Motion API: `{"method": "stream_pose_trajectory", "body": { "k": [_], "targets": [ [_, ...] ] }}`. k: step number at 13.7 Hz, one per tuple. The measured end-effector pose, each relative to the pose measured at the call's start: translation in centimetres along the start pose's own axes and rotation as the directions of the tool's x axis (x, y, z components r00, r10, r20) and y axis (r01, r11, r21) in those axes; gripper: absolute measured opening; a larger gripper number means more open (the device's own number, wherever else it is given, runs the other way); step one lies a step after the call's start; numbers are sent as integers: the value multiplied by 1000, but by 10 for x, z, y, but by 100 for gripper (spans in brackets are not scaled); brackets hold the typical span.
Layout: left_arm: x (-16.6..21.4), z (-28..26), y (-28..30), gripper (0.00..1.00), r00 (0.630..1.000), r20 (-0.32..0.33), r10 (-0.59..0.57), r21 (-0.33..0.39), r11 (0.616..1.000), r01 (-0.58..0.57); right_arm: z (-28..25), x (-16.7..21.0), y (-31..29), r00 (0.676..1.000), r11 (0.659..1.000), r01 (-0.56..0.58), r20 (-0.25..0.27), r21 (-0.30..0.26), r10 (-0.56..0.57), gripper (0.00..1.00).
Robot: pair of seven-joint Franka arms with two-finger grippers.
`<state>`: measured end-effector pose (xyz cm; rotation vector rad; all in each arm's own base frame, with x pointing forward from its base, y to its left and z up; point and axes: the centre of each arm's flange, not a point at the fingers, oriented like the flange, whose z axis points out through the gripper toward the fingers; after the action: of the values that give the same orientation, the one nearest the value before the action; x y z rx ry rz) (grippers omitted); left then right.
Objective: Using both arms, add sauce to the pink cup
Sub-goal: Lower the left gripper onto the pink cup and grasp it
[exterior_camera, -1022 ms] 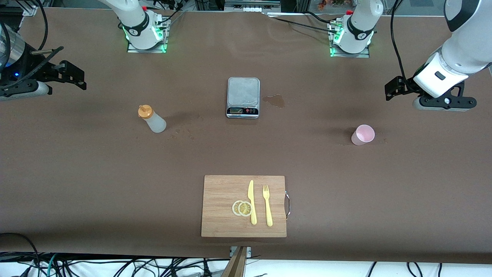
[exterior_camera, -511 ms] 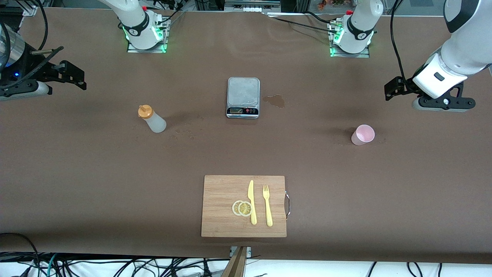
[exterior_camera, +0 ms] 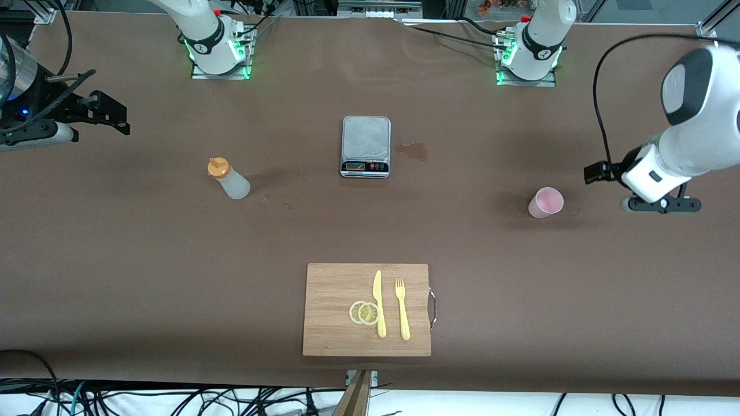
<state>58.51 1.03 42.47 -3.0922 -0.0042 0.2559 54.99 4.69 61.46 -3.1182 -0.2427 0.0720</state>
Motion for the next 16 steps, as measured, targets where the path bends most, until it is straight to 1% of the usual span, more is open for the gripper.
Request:
{"method": "stream_pose_trajectory", "body": {
  "k": [2, 3, 4, 5, 6, 8, 9, 10, 12, 16],
  "targets": [
    [4, 39, -8, 99, 1000, -24, -7, -6, 1000, 7, 0, 0, 0, 1000, 1000, 0, 0, 0, 0, 100],
    [3, 57, -8, 97, 999, -36, -5, -9, 1000, 5, 0, 0, 0, 1000, 1000, 0, 0, 0, 0, 100],
    [1, 75, -5, 97, 999, -49, -1, -10, 1000, 0, 0, 0, 0, 1000, 1000, 0, 0, 0, 0, 100],
    [-2, 92, -2, 93, 998, -61, 5, -12, 1000, -6, 0, 0, 0, 1000, 1000, 0, 0, 0, 0, 100],
    [-7, 110, 2, 93, 997, -72, 10, -14, 1000, -11, 0, 0, 0, 1000, 1000, 0, 0, 0, 0, 100],
    [-17, 138, 5, 78, 996, -82, 36, 6, 999, -36, 0, 0, 0, 1000, 1000, 0, 0, 0, 0, 100],
    [-21, 150, 5, 76, 995, -79, 59, 26, 998, -57, 0, 0, 0, 1000, 1000, 0, 0, 0, 0, 100],
    [-22, 159, 6, 67, 994, -75, 76, 41, 996, -73, 0, 0, 0, 1000, 1000, 0, 0, 0, 0, 100],
    [-20, 173, 7, 49, 993, -80, 89, 43, 995, -86, 0, 0, 0, 1000, 1000, 0, 0, 0, 0, 100],
    [-18, 184, 11, 49, 993, -75, 95, 36, 995, -92, 0, 0, 0, 1000, 1000, 0, 0, 0, 0, 100]
  ]
}}
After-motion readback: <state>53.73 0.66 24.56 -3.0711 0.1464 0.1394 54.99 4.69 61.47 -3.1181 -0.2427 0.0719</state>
